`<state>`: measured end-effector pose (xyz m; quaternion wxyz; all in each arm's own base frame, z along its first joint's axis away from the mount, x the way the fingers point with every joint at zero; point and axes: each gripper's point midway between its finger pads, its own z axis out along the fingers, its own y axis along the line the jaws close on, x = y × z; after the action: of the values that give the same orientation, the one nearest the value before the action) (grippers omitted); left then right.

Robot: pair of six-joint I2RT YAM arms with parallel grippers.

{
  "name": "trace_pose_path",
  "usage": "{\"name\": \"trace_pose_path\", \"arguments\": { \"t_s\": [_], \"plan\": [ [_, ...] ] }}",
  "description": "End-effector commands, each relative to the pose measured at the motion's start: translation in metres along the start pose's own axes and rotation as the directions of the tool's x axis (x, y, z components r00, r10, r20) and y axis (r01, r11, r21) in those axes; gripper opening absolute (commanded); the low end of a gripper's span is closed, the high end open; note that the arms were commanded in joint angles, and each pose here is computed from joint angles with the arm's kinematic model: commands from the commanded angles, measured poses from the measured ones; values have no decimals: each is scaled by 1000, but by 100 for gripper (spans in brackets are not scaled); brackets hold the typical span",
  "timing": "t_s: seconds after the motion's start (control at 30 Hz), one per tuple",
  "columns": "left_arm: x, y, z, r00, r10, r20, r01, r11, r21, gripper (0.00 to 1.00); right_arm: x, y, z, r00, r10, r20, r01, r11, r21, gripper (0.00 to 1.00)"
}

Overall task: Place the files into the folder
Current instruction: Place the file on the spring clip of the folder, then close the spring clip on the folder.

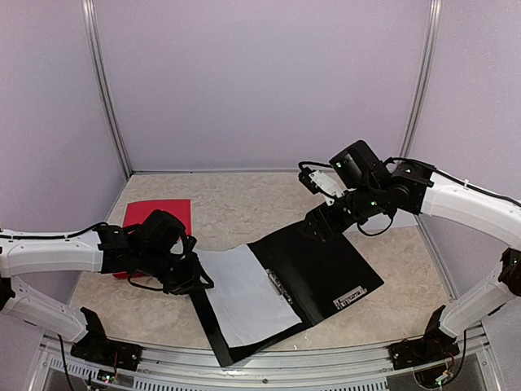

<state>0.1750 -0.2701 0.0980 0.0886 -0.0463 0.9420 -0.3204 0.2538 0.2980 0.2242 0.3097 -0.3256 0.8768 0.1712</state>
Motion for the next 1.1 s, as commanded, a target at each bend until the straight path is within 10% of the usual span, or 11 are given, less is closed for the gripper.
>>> {"name": "trace_pose_path", "arguments": {
  "t_s": [0.0,0.63,1.07],
  "plan": [
    [5,4,1,1000,-4,-14,4,1000,-5,17,3,-3,-2,1000,8,-3,-7,1000,4,65],
    [17,36,-40,999,-20,40,24,993,-117,79,30,0,18,998,20,-61,-21,1000,-23,66],
    [-25,-58,-33,936,301,185,-315,948,52,86,71,44,76,997,36,-71,-47,986,-160,61]
  ]
}}
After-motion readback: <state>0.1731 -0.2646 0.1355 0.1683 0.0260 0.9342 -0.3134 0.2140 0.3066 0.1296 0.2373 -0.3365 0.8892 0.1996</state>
